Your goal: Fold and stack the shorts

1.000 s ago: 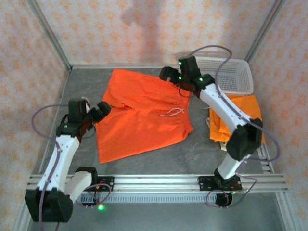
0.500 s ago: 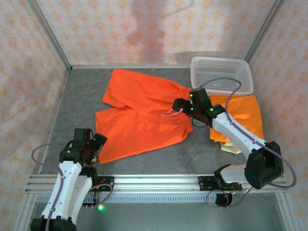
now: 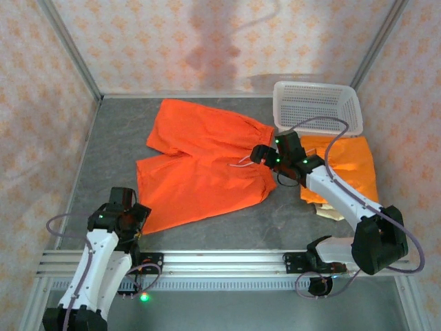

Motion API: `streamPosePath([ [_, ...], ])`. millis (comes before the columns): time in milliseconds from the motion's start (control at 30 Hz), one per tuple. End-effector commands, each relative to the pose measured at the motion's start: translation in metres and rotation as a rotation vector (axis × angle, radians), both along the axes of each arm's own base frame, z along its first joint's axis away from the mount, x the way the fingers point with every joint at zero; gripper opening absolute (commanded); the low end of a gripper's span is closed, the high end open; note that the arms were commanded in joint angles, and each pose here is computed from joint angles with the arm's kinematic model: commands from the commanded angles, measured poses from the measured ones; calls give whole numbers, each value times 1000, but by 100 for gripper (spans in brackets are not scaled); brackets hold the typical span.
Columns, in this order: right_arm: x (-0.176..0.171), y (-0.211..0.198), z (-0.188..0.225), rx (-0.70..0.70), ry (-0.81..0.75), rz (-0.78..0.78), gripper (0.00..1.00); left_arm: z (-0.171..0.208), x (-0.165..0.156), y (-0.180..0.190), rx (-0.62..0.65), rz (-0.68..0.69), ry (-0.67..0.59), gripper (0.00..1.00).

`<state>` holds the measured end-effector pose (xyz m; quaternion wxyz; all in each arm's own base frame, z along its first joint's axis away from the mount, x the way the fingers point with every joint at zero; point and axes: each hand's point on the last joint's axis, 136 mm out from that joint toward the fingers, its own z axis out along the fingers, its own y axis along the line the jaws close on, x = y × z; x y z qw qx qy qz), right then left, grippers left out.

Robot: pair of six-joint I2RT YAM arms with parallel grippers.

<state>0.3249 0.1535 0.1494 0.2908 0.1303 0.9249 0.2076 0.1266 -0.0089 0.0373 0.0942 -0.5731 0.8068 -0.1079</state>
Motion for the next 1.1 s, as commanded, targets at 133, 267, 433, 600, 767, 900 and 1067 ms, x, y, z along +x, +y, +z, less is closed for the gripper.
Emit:
streamPosePath([
  [133,2,-9,-4,-8,-11,-47,100,-3,-12,4,38,5,115,70],
  [267,3,-9,-4,-10,-10,-46,100,-9,-9,3,45,-1,125,67],
  [433,3,-10,-5,-15,-7,-50,100,-21,-6,0,45,-10,144,59],
  [600,2,-11,-8,-17,1,-52,100,-27,-3,0,66,-27,169,51],
  [767,0,-11,-11,-19,7,-50,100,-30,1,-1,70,-39,178,37],
  [900,-2,-10,-13,-17,17,-46,100,-27,5,1,86,-52,176,25],
  [1067,-9,-11,-21,-11,49,-50,100,-10,17,2,98,-69,123,9],
])
